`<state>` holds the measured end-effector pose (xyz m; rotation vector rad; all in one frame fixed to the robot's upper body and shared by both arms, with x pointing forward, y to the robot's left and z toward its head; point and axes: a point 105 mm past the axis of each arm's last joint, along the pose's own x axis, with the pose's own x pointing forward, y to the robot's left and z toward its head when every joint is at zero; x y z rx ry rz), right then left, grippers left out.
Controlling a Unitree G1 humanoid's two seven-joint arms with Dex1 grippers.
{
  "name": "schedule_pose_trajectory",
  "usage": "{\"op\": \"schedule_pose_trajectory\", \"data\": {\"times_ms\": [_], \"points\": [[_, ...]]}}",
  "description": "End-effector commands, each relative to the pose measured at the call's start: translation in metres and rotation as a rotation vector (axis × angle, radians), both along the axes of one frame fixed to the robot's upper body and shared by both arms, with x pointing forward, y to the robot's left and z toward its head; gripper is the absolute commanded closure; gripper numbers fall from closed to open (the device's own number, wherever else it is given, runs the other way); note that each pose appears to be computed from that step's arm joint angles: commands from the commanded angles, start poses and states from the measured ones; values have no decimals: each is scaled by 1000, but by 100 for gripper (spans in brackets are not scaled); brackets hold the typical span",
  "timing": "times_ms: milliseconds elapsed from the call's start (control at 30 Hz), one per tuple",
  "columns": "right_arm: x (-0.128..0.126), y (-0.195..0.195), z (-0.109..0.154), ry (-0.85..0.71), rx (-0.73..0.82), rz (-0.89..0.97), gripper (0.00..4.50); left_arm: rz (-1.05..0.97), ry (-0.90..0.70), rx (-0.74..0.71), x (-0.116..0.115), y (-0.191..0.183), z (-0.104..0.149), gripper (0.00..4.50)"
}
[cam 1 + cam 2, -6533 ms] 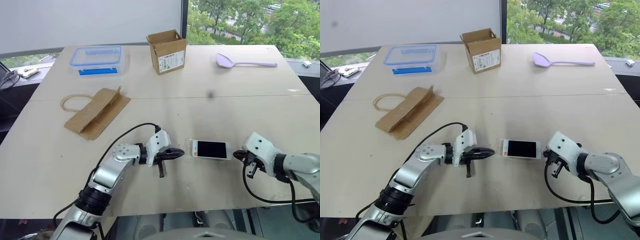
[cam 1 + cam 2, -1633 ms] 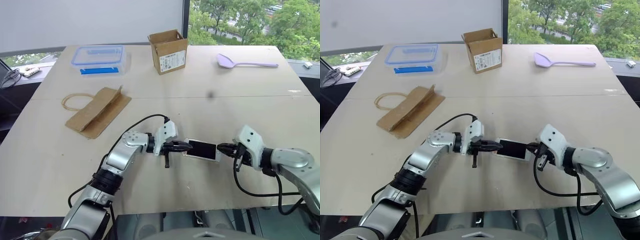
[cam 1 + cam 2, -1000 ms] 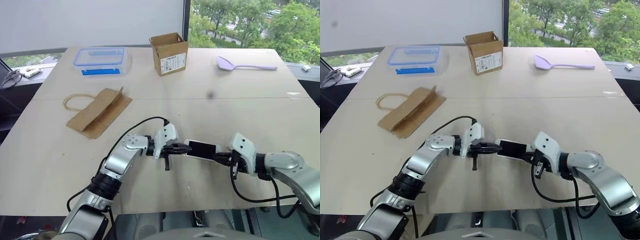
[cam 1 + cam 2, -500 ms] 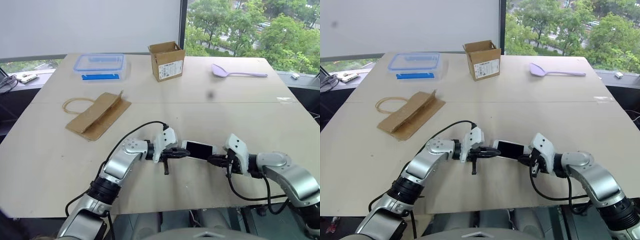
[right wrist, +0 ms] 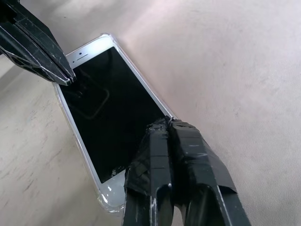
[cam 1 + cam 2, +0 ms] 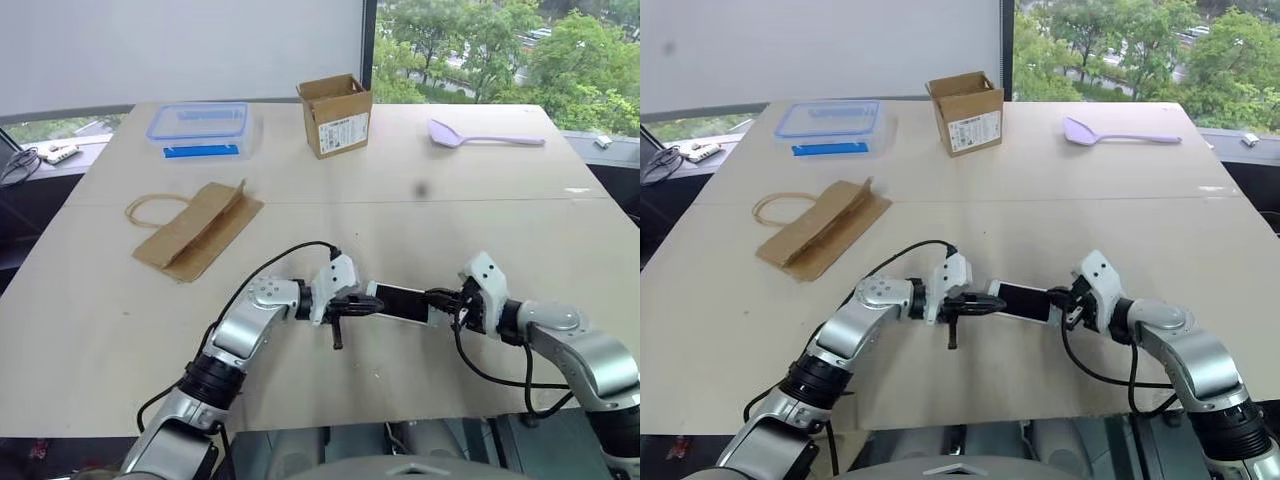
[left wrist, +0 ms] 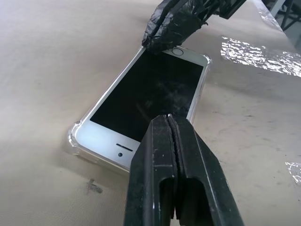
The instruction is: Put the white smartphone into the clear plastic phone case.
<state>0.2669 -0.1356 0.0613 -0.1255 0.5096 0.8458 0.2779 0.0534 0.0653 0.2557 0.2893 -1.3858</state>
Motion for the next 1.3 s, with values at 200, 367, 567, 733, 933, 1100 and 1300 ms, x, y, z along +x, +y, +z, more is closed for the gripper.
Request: {"op": "schedule_pose_trajectory", "data": {"times_ms": [200, 367, 567, 733, 933, 1100, 1300], "points": [[-13, -11, -32, 39, -103, -3, 448, 32, -27, -28, 1, 1, 4, 450], [8, -19, 24, -281, 32, -102, 448, 139, -99, -217, 13, 1, 37, 450], [3, -45, 48, -383, 13, -147, 274, 234, -66, -357, 18, 12, 62, 290], [-3, -67, 56, -411, -33, -173, 56, 313, -82, -377, 18, 23, 66, 78], [-30, -86, 53, -365, -58, -152, 0, 313, -58, -353, -6, 39, 58, 5], [-56, -112, 46, -324, -128, -212, 0, 392, -50, -308, -22, 65, 50, 5], [-75, -127, 41, -301, -138, -274, 0, 454, -26, -267, -32, 83, 41, 5]]}}
